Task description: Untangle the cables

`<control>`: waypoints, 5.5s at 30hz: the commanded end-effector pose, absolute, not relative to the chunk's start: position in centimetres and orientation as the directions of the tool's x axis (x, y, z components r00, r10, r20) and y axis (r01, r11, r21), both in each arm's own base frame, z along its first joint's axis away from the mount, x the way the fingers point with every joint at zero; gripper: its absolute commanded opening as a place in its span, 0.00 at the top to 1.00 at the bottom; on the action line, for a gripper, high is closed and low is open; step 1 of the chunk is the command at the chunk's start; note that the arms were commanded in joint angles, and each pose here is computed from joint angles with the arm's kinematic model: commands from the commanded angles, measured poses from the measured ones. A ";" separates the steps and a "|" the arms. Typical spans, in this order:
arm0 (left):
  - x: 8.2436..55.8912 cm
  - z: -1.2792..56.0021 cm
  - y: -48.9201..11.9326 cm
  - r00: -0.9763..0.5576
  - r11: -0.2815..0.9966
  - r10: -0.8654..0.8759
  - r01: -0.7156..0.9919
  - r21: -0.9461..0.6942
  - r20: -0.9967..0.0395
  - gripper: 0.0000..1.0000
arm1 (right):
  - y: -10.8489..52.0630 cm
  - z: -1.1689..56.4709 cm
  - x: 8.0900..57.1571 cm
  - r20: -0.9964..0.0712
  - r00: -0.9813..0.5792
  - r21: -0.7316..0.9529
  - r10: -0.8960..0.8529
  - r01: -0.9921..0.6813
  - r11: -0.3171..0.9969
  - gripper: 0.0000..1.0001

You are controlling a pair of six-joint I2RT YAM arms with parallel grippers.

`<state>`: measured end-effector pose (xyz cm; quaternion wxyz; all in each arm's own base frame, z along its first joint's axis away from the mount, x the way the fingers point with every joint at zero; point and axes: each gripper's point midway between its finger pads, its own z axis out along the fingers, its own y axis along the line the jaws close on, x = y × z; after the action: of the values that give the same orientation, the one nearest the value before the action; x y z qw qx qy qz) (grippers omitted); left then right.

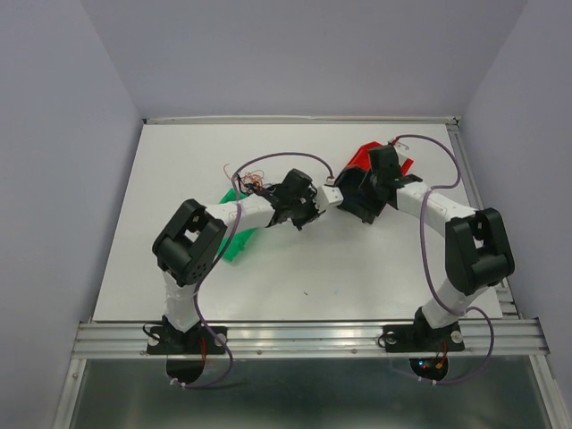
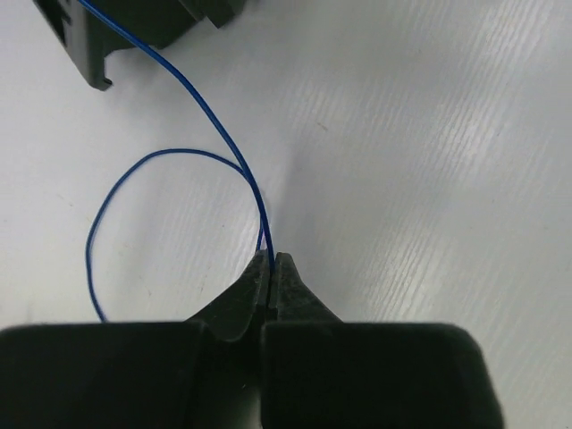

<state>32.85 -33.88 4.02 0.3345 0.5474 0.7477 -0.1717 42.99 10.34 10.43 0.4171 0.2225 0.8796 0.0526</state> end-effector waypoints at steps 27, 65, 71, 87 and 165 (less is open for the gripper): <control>37.7 30.6 -41.8 0.147 0.263 0.389 0.928 0.262 -0.910 1.00 | 9.7 13.0 41.9 -0.727 -0.513 0.312 0.457 0.347 0.884 0.55; 35.1 22.9 -50.1 0.059 0.046 0.198 0.997 0.069 -0.979 1.00 | 2.6 26.2 35.3 -0.848 -0.092 0.450 0.521 0.394 0.802 0.51; 34.9 18.2 -51.1 -0.015 0.063 0.257 0.998 0.002 -0.966 1.00 | 2.6 26.1 35.4 -0.845 -0.095 0.453 0.525 0.392 0.800 0.51; 37.5 6.8 -51.1 -0.163 0.152 0.529 0.984 -0.096 -0.833 1.00 | 2.1 26.6 34.9 -0.836 -0.064 0.480 0.545 0.394 0.784 0.51; 44.4 16.4 -18.2 -0.294 0.753 0.342 0.654 0.074 -0.892 0.13 | 14.3 10.5 40.3 -0.689 -0.716 0.093 0.112 0.066 0.994 0.99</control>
<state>44.23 -17.90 14.69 0.4801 0.3056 0.8069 -0.1578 40.45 15.98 12.00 0.4297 0.0196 0.9013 0.0522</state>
